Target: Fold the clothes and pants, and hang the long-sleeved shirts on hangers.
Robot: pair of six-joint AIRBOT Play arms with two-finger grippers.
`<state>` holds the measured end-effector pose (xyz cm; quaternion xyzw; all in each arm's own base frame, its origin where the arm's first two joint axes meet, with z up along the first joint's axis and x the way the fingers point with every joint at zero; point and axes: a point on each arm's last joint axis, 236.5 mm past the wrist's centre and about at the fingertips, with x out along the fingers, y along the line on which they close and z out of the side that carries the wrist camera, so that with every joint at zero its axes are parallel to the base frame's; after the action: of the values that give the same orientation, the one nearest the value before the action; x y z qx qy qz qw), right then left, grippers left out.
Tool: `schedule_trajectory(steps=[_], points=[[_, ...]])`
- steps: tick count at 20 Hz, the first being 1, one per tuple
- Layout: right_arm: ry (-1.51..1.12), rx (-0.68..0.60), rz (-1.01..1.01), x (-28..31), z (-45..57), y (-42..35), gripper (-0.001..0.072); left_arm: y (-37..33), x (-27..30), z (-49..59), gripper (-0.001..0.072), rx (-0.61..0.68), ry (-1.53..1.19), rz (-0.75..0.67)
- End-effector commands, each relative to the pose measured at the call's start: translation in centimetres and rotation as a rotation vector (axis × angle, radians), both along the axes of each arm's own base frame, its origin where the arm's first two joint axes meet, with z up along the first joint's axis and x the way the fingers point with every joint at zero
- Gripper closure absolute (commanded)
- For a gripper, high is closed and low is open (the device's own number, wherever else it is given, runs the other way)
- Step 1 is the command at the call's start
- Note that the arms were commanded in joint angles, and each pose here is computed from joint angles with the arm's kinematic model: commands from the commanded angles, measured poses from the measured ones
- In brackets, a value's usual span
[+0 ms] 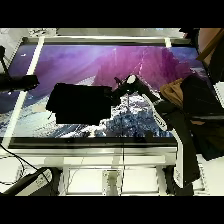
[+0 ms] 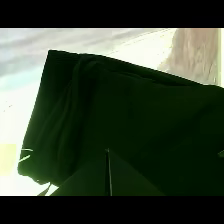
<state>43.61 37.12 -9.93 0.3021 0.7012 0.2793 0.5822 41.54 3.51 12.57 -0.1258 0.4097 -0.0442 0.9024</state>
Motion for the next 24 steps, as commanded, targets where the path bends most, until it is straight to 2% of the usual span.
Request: schedule_trajectory(steps=[1,3,4,5,6,11,15,17,20,24], points=[[-0.007,0.017,-0.009,0.0,0.0,1.0,0.0132,0.0,-0.1,0.0,0.069,0.0,0.003,-0.001],[-0.02,0.094,-0.02,0.3,1.4,2.4,0.0141,0.0,-0.1,0.0,0.069,0.0,0.003,-0.001],[-0.049,0.149,-0.016,0.5,2.4,3.4,0.024,0.0,-0.1,0.0,0.069,-0.001,0.003,-0.001],[-0.071,0.194,-0.028,0.8,3.3,4.3,0.0442,0.0,-0.1,0.0,0.069,0.0,0.003,-0.001],[-0.089,0.22,-0.053,1.4,4.0,5.0,0.0705,0.0,-0.1,0.0,0.069,0.0,0.003,-0.001],[-0.29,0.239,-0.117,7.3,9.4,2.9,0.0709,-0.5,-1.0,-0.3,0.069,-0.009,0.039,-0.021],[-0.445,0.213,-0.297,14.1,15.9,-7.8,0.0709,-0.9,-1.8,0.6,0.069,-0.005,0.028,-0.031],[-0.531,0.137,-0.369,16.0,19.0,-15.2,0.0709,-0.9,-1.9,1.1,0.069,-0.002,0.017,-0.03],[-0.608,-0.044,-0.478,16.3,22.5,-27.4,0.071,-1.8,-1.7,1.6,0.069,-0.044,0.001,-0.037],[-0.555,-0.316,-0.582,10.4,24.8,-43.5,0.0709,-2.5,-1.6,2.0,0.0689,-0.082,-0.011,-0.044]])
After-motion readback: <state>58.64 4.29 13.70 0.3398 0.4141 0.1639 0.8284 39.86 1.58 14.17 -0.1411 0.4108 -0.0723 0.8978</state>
